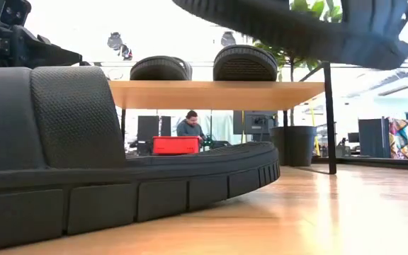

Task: Pick and place slides into the shelf
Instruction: Put the black slide under the shelf

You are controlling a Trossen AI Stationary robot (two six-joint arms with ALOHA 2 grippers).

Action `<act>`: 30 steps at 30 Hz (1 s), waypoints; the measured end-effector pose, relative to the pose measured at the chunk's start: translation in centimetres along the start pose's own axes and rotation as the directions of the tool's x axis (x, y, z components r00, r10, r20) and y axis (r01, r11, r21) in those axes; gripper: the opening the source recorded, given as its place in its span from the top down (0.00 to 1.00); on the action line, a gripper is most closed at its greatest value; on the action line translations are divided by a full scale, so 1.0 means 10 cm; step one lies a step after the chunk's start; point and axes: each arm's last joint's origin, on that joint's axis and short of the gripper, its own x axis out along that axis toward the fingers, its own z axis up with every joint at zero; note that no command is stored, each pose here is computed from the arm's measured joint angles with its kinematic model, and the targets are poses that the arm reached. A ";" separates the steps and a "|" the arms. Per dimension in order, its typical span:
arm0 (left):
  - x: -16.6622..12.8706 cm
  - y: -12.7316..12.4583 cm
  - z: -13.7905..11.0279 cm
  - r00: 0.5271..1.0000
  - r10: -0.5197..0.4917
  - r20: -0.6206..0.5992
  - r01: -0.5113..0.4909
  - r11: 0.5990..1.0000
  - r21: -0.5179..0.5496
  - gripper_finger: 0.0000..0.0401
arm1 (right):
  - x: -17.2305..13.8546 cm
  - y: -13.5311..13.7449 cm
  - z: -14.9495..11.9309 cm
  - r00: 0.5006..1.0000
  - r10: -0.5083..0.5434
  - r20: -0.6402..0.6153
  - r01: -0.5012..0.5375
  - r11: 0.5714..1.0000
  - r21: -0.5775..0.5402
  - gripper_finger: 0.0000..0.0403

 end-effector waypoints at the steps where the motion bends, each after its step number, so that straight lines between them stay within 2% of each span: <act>1: 0.00 0.00 0.00 1.000 0.000 -0.001 0.000 1.000 0.001 0.94 | -0.04 0.01 0.04 1.000 0.010 0.008 -0.010 1.000 -0.002 0.99; 8: 0.00 -0.01 -0.01 1.000 -0.018 -0.003 0.018 1.000 0.014 0.94 | -0.16 -0.02 0.23 0.995 0.091 -0.031 -0.090 0.996 0.025 0.99; 13: 0.00 -0.08 0.00 0.975 -0.223 0.020 0.222 0.973 0.063 0.94 | -0.10 -0.12 0.35 0.992 0.113 -0.060 -0.109 0.992 0.061 0.99; 16: 0.02 -0.16 0.13 0.951 -0.309 0.028 0.306 0.949 0.071 0.94 | -0.07 -0.17 0.40 0.991 0.116 -0.066 -0.110 0.991 0.078 0.99; 19: 0.09 -0.26 0.31 0.955 -0.296 0.009 0.293 0.950 0.103 0.94 | -0.05 -0.20 0.42 0.993 0.103 -0.065 -0.098 0.992 0.074 0.99; 23: 0.26 -0.50 0.52 0.959 -0.276 -0.061 0.283 0.934 0.217 0.94 | -0.05 -0.21 0.42 0.993 0.101 -0.063 -0.097 0.993 0.073 0.99; 27: 0.54 -0.80 0.66 0.970 -0.191 -0.149 0.234 0.899 0.370 0.91 | -0.05 -0.20 0.42 0.993 0.102 -0.063 -0.098 0.993 0.070 0.99; 30: 0.77 -1.01 0.71 0.971 -0.127 -0.201 0.215 0.835 0.507 0.84 | -0.05 -0.20 0.42 0.989 0.122 -0.082 -0.115 0.990 0.080 0.98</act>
